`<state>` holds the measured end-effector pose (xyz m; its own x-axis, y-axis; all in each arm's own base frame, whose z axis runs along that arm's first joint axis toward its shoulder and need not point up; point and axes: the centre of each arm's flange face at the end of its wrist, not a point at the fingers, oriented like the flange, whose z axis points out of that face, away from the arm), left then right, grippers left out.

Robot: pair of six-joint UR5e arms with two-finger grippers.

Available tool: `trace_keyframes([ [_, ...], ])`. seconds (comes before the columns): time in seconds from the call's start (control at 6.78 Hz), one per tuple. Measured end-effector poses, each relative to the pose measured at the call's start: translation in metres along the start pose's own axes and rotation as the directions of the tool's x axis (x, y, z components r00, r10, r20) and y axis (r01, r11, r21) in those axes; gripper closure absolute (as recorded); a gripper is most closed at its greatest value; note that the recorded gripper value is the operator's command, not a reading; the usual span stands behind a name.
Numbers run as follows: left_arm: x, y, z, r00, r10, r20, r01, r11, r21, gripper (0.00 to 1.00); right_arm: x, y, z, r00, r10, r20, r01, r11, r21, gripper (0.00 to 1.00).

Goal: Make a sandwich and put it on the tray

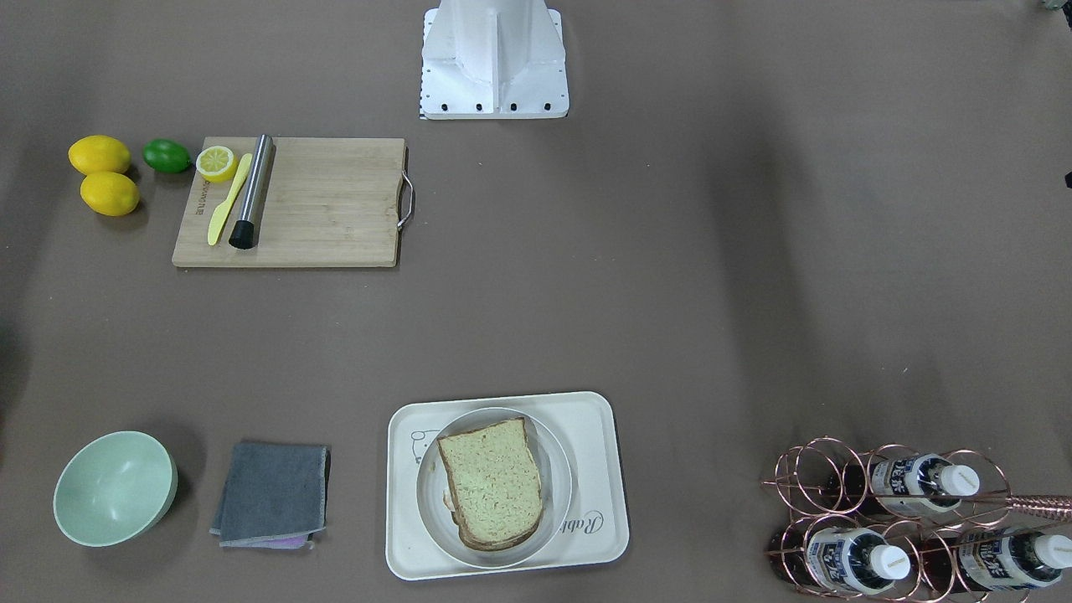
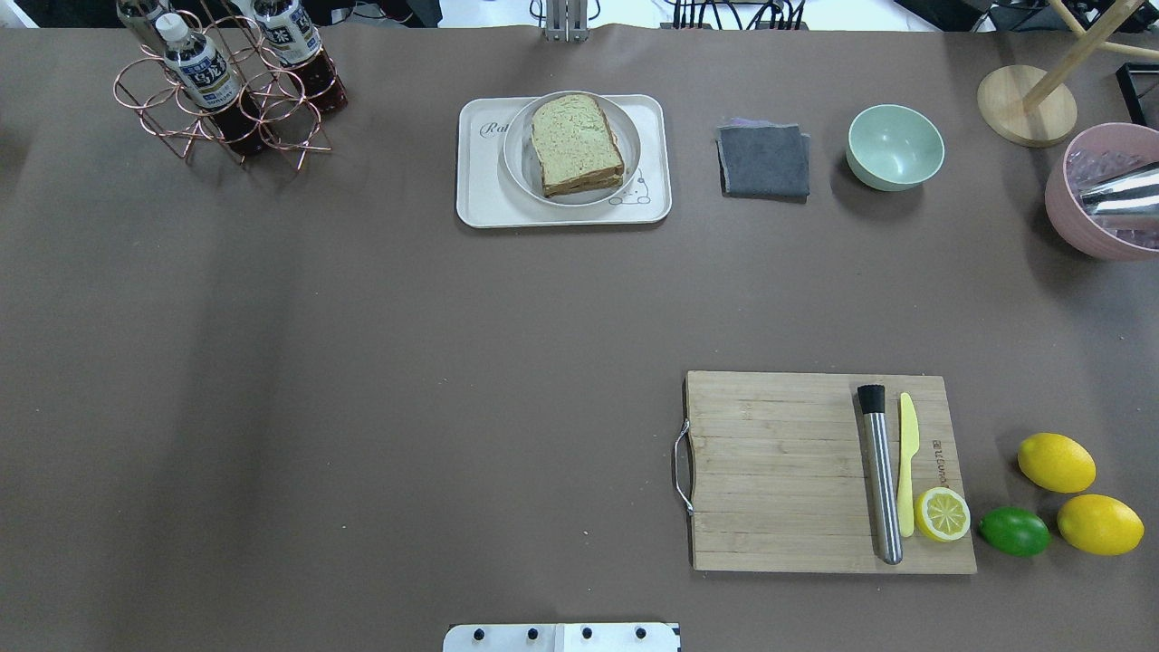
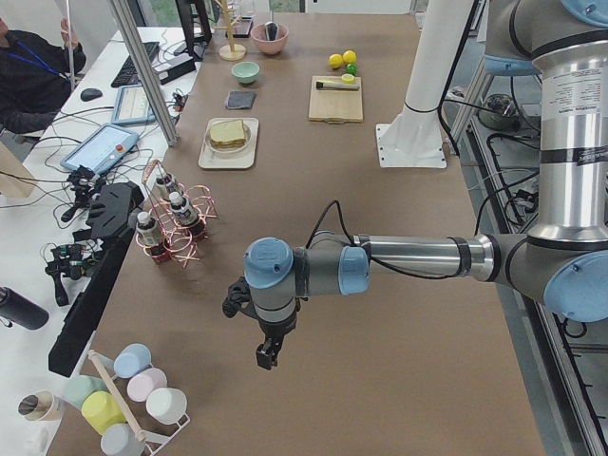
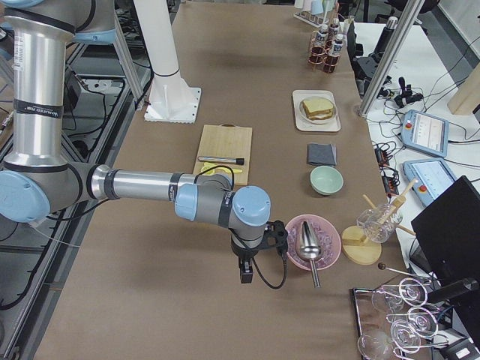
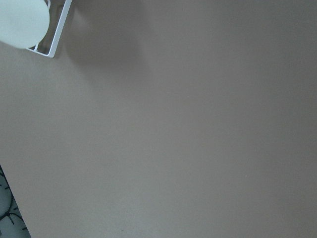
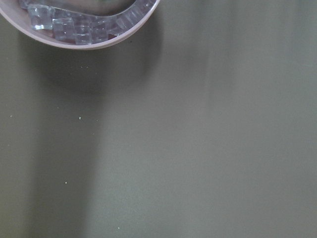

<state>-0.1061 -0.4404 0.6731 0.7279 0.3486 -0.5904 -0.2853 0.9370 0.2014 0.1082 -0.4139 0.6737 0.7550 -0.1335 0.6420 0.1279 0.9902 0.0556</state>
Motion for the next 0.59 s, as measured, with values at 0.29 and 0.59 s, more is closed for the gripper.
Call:
trace_keyframes([
  [0.29, -0.011, 0.010, 0.018, 0.999, -0.039, -0.018, 0.038, 0.998, -0.044, 0.01, 0.002, 0.004, 0.004, 1.000, 0.017, 0.005, -0.017, 1.000, -0.008, 0.00],
  [0.59, -0.013, 0.013, 0.025, 0.997, -0.063, -0.047, 0.061, 0.997, -0.051, 0.01, 0.000, 0.007, 0.010, 0.997, 0.037, 0.065, -0.036, 0.999, -0.008, 0.00],
])
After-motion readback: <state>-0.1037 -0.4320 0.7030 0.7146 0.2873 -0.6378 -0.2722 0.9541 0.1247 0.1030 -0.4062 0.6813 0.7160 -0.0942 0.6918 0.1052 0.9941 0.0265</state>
